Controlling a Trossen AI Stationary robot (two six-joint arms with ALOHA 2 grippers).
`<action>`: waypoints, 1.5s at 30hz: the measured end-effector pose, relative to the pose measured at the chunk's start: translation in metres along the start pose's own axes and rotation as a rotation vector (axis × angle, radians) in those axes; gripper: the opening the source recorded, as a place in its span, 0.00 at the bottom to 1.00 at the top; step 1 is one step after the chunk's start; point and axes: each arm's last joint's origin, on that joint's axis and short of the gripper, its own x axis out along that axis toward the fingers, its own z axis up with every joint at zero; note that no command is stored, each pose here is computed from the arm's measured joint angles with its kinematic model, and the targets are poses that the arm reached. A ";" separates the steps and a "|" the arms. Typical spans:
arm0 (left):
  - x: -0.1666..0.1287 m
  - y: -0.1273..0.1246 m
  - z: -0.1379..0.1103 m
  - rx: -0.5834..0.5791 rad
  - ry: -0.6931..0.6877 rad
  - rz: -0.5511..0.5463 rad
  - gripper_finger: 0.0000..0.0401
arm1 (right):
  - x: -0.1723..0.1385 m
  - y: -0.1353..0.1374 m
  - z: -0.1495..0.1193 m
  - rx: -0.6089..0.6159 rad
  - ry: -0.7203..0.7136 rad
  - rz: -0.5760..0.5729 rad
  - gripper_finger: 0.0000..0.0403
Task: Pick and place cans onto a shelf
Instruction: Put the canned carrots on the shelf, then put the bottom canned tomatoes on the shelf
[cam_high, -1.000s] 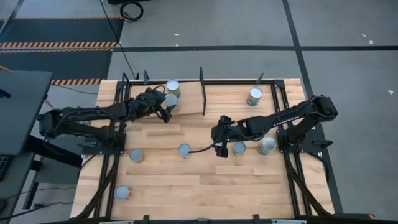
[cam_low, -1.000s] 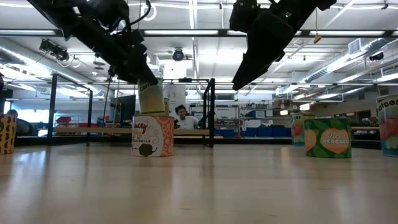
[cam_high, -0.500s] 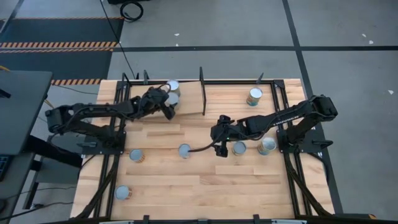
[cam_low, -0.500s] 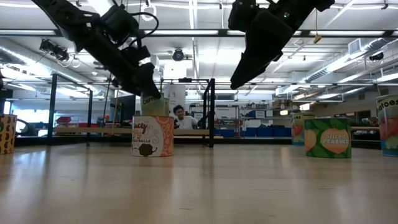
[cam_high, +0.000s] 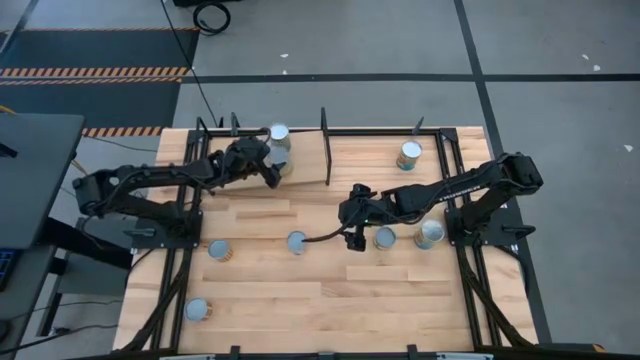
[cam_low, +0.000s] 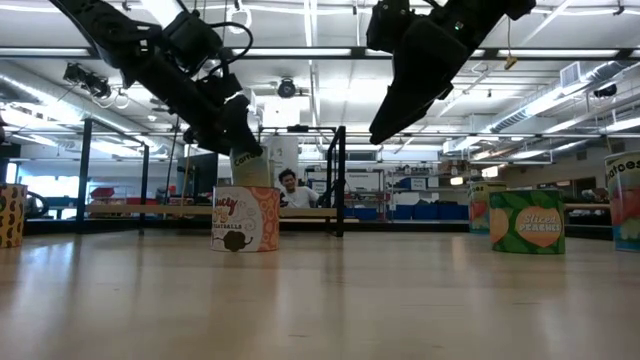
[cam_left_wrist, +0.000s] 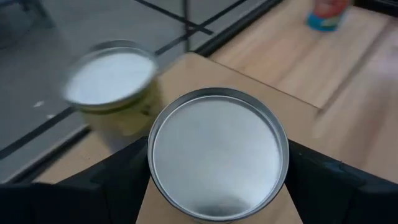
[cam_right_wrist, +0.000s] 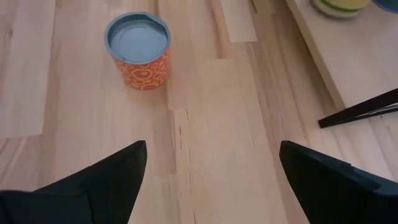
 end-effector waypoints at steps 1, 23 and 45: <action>-0.001 -0.002 0.000 0.005 0.000 -0.007 0.81 | 0.000 0.000 0.000 0.000 0.000 0.000 0.93; 0.009 -0.007 -0.005 0.046 -0.003 0.045 0.94 | 0.000 0.000 0.001 0.003 -0.006 0.006 0.93; -0.059 -0.021 0.054 0.007 -0.323 -0.136 0.94 | -0.067 -0.012 0.000 -0.013 0.277 -0.064 0.93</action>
